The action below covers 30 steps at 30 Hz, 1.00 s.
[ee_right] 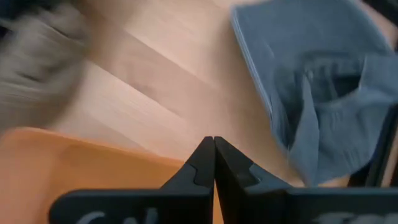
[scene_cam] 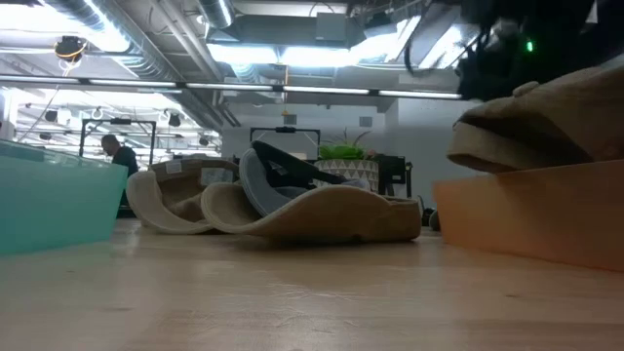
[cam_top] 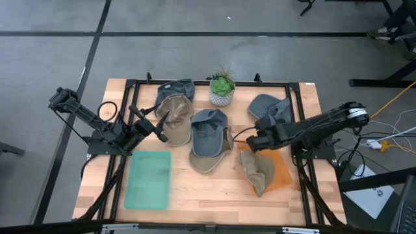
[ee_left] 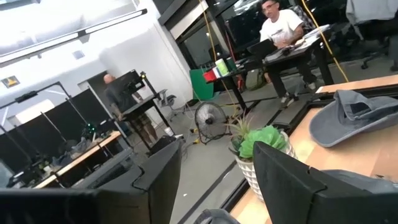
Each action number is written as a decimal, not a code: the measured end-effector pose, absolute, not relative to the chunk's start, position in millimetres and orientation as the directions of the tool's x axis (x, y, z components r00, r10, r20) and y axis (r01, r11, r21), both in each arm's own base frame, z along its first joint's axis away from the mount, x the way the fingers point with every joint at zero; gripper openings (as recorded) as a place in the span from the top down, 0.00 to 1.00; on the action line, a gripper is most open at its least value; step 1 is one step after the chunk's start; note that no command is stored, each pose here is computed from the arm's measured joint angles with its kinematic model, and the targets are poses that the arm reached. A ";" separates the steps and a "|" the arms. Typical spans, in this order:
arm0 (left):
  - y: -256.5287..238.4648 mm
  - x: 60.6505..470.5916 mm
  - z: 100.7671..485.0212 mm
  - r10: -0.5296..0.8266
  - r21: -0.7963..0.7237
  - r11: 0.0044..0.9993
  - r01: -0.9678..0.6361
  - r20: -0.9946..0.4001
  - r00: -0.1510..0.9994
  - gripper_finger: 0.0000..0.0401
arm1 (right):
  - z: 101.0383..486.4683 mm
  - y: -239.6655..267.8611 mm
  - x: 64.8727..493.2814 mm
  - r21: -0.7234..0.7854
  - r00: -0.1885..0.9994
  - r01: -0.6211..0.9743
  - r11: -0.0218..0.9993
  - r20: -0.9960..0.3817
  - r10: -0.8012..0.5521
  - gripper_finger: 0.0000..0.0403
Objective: Pick & Place hat
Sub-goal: Put the bottom center blue cap into the green bin
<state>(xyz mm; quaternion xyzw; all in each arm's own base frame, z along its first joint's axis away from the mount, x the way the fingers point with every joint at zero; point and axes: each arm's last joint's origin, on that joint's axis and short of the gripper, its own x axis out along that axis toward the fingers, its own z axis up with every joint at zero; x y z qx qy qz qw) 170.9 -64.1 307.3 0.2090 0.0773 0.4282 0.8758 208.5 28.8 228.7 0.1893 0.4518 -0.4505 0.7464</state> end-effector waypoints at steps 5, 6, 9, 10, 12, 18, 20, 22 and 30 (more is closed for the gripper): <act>-67.6 170.3 307.5 0.754 0.402 0.585 -0.704 0.051 0.655 0.53 | 269.9 27.5 200.6 0.035 0.355 0.819 0.572 -0.815 -0.458 0.98; -68.6 170.5 307.6 0.739 0.394 0.601 -0.695 0.056 0.671 0.53 | 276.1 28.8 199.6 0.073 0.394 0.810 0.583 -0.803 -0.447 0.98; -71.8 171.4 306.8 0.682 0.371 0.660 -0.653 0.070 0.728 0.54 | 288.5 33.2 200.4 0.183 0.510 0.770 0.612 -0.753 -0.416 0.97; -73.0 172.0 305.7 0.661 0.368 0.679 -0.636 0.071 0.747 0.54 | 291.3 35.8 202.5 0.210 0.548 0.746 0.632 -0.733 -0.402 0.97; -74.8 173.3 303.1 0.620 0.359 0.716 -0.599 0.069 0.782 0.54 | 294.1 42.4 208.7 0.247 0.613 0.694 0.676 -0.696 -0.375 0.96; -80.3 177.2 292.9 0.463 0.291 0.843 -0.451 0.033 0.886 0.54 | 290.1 65.7 229.2 0.307 0.725 0.546 0.779 -0.639 -0.256 0.91; -82.1 178.1 291.0 0.401 0.246 0.885 -0.394 0.023 0.916 0.54 | 287.4 72.9 233.2 0.317 0.737 0.521 0.793 -0.636 -0.230 0.89; -83.3 178.9 287.8 0.354 0.217 0.913 -0.345 0.000 0.935 0.54 | 283.8 79.3 235.9 0.314 0.737 0.508 0.802 -0.640 -0.217 0.87; -77.4 199.7 294.2 0.235 0.159 0.967 -0.199 -0.247 0.940 0.58 | 271.8 100.1 244.7 0.344 0.745 0.485 0.804 -0.644 -0.174 0.80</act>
